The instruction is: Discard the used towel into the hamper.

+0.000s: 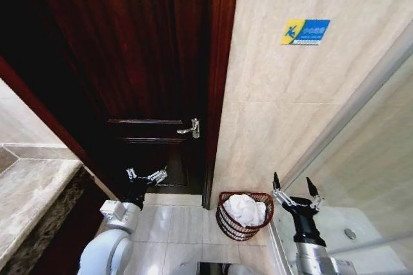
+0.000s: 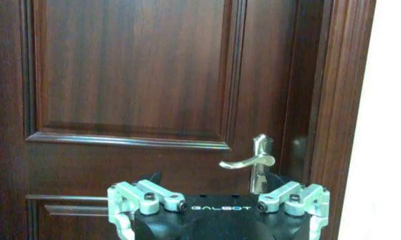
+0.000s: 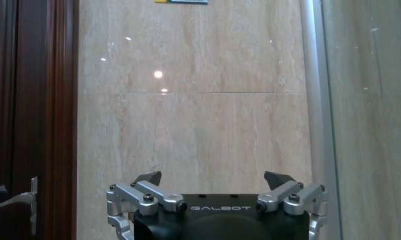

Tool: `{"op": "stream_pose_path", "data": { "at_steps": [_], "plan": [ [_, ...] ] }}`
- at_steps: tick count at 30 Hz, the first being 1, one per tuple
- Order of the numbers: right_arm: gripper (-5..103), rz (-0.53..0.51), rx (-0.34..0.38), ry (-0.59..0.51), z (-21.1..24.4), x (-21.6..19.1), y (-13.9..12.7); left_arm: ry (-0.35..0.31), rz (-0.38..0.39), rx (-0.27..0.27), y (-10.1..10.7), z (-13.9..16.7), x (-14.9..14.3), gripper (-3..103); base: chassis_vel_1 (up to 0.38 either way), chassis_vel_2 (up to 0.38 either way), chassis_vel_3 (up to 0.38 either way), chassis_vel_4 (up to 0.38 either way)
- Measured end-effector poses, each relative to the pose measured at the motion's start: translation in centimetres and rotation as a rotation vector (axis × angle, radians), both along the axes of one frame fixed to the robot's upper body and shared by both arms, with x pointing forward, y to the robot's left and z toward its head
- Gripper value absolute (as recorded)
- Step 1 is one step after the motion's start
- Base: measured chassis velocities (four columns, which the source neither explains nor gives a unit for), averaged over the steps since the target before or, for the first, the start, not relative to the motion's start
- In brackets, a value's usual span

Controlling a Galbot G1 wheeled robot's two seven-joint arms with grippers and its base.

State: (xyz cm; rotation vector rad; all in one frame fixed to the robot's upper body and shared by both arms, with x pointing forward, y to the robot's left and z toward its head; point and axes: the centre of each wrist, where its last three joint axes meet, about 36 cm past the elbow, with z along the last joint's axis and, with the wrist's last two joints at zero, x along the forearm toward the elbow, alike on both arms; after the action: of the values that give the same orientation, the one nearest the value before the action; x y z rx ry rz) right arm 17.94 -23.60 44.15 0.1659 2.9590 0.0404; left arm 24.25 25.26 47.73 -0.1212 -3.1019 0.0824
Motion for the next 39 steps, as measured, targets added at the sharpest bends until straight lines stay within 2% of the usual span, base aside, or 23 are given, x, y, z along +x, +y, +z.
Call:
{"op": "stream_pose_path", "data": {
  "at_steps": [27, 39],
  "plan": [
    [100, 0.0, 0.0, 0.0, 0.0, 0.0, 0.0, 0.0, 0.0, 0.0, 0.0, 0.0, 0.0, 100, 0.012, 0.012, 0.001, 0.001],
    [100, 0.0, 0.0, 0.0, 0.0, 0.0, 0.0, 0.0, 0.0, 0.0, 0.0, 0.0, 0.0, 100, 0.11, -0.101, -0.114, 0.104]
  ]
}}
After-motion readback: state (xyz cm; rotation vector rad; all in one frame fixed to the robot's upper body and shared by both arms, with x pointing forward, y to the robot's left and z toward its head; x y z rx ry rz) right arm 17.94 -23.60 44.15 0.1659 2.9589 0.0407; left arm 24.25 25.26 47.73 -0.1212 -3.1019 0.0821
